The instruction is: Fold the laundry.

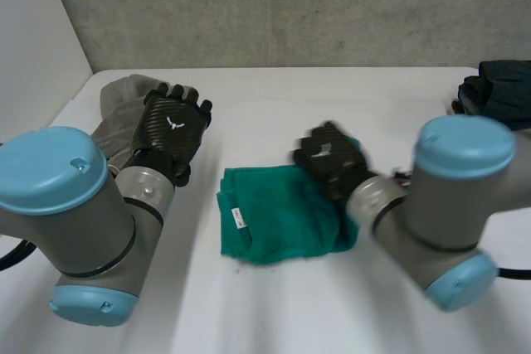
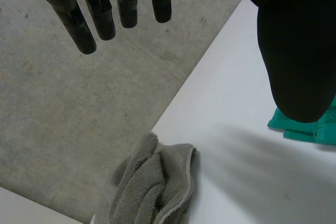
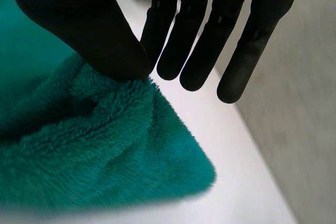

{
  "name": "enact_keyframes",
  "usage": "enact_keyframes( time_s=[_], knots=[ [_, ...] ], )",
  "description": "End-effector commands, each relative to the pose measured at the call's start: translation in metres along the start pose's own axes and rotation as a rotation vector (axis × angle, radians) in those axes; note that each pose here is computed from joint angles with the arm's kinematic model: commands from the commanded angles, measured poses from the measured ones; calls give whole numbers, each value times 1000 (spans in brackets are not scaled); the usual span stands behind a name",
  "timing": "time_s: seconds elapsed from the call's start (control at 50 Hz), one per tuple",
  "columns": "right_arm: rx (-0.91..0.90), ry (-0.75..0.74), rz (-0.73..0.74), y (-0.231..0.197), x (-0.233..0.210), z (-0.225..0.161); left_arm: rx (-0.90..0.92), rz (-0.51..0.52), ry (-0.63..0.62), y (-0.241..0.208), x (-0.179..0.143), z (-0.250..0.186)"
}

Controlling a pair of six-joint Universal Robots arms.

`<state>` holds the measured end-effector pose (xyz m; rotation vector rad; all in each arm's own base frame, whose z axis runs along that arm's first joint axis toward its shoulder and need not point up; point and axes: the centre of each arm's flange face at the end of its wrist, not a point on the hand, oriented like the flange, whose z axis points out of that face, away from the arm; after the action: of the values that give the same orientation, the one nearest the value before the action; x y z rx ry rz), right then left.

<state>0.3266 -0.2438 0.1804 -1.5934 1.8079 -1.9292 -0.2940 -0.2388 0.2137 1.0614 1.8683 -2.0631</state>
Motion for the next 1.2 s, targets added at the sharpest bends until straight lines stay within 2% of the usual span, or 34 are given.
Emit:
enact_keyframes(
  time_s=[0.02, 0.06, 0.12, 0.16, 0.22, 0.24, 0.3, 0.32, 0.4, 0.42, 0.5, 0.64, 0.78, 0.92, 1.06, 1.12, 1.2],
  knots=[
    [279, -299, -42, -45, -81, -20, -12, 1, 0, 3, -1, -3],
    [308, -408, -27, -36, -100, -20, -14, 2, 0, 4, -1, -3],
    [288, -445, -7, -26, -109, -12, -16, 0, -5, 4, -2, -2],
    [268, -413, 1, -27, -105, -11, -18, 0, -5, 5, -2, -2],
    [211, -297, 87, -29, -84, -4, -14, -2, -5, 5, -2, -2],
    [179, -222, 154, -27, -62, 0, -12, -10, -7, 4, -2, -1],
    [148, -124, 282, -20, -25, 4, 3, -41, -16, -1, -4, 1],
    [143, -74, 375, -18, -3, 2, 9, -54, -17, -2, -4, 2],
    [135, 0, 588, -14, 31, -6, 55, -132, -21, -18, -5, 6],
    [121, 4, 636, -12, 34, -7, 84, -181, -16, -28, -3, 7],
    [25, 12, 736, -3, 44, -12, 116, -298, 53, -46, 15, 4],
    [-138, -50, 783, 20, 36, 8, -39, -349, 230, -37, 68, -1],
    [-209, -96, 765, 37, 26, 26, -237, -351, 300, -3, 94, -5],
    [-251, -165, 711, 44, -2, 36, -394, -260, 238, 28, 97, -9],
    [-303, -206, 555, 52, -19, 38, -449, -106, 193, 46, 87, -8],
    [-299, -186, 500, 46, -16, 36, -438, -85, 187, 45, 84, -8],
    [-254, -134, 468, 27, -1, 30, -360, -113, 153, 24, 72, -4]
  ],
)
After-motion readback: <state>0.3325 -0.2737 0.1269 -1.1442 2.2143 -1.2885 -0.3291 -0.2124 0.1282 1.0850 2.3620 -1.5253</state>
